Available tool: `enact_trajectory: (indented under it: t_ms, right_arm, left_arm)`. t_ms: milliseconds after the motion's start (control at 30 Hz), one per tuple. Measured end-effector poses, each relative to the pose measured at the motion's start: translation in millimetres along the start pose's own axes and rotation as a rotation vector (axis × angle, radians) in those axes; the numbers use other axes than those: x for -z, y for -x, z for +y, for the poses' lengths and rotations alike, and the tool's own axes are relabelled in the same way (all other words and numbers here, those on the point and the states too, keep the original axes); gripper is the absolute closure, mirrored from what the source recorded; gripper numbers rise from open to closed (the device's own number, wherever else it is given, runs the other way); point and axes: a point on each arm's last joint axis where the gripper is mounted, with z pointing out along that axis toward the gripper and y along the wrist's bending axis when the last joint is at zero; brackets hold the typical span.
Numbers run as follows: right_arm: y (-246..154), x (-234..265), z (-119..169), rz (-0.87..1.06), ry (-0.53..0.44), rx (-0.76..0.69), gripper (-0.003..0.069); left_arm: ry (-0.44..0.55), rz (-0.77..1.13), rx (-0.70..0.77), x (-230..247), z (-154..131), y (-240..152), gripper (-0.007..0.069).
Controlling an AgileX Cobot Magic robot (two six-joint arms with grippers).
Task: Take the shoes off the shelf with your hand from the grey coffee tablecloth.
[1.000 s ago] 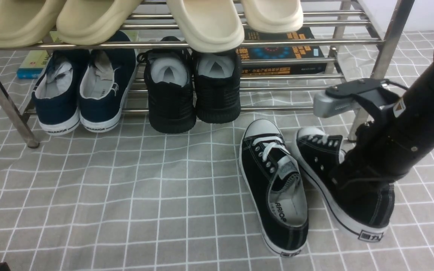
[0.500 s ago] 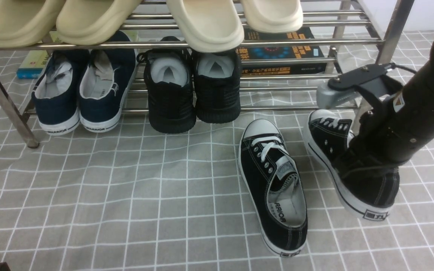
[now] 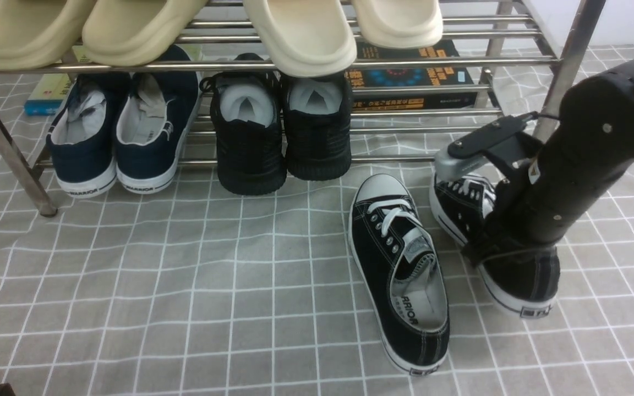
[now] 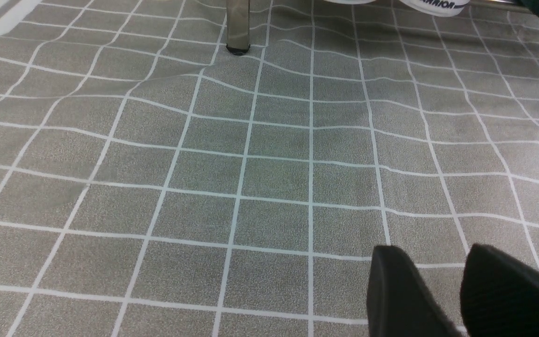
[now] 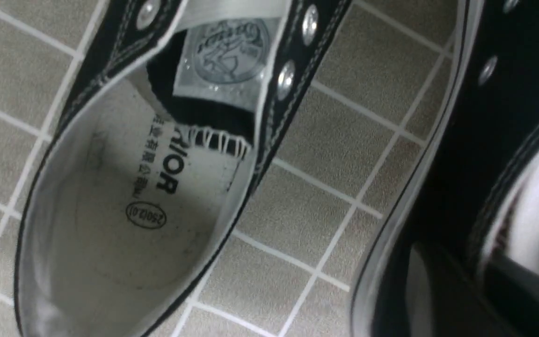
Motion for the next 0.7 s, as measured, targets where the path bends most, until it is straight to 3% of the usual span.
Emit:
enact_trajectory:
  t_ms: [200, 333, 433, 633, 700]
  right_arm:
    - [2.6, 7.2, 5.9, -0.006, 0.064, -0.051, 0.0344]
    - [0.9, 39.3, 8.5, 0.015, 0.083, -0.046, 0.0285]
    - [-4.6, 82.2, 9.7, -0.006, 0.082, -0.03, 0.0339]
    - [-52.9, 160.2, 13.4, -0.149, 0.076, -0.009, 0.0645]
    - [-77.3, 173.3, 14.5, -0.244, 0.072, -0.008, 0.0671]
  left_arm:
    - [0.0, 0.0, 0.0, 0.0, 0.0, 0.0, 0.0385]
    - [0.0, 0.0, 0.0, 0.0, 0.0, 0.0, 0.0385]
    - [0.0, 0.0, 0.0, 0.0, 0.0, 0.0, 0.0385]
    - [0.0, 0.0, 0.0, 0.0, 0.0, 0.0, 0.0385]
    - [0.0, 0.0, 0.0, 0.0, 0.0, 0.0, 0.0385]
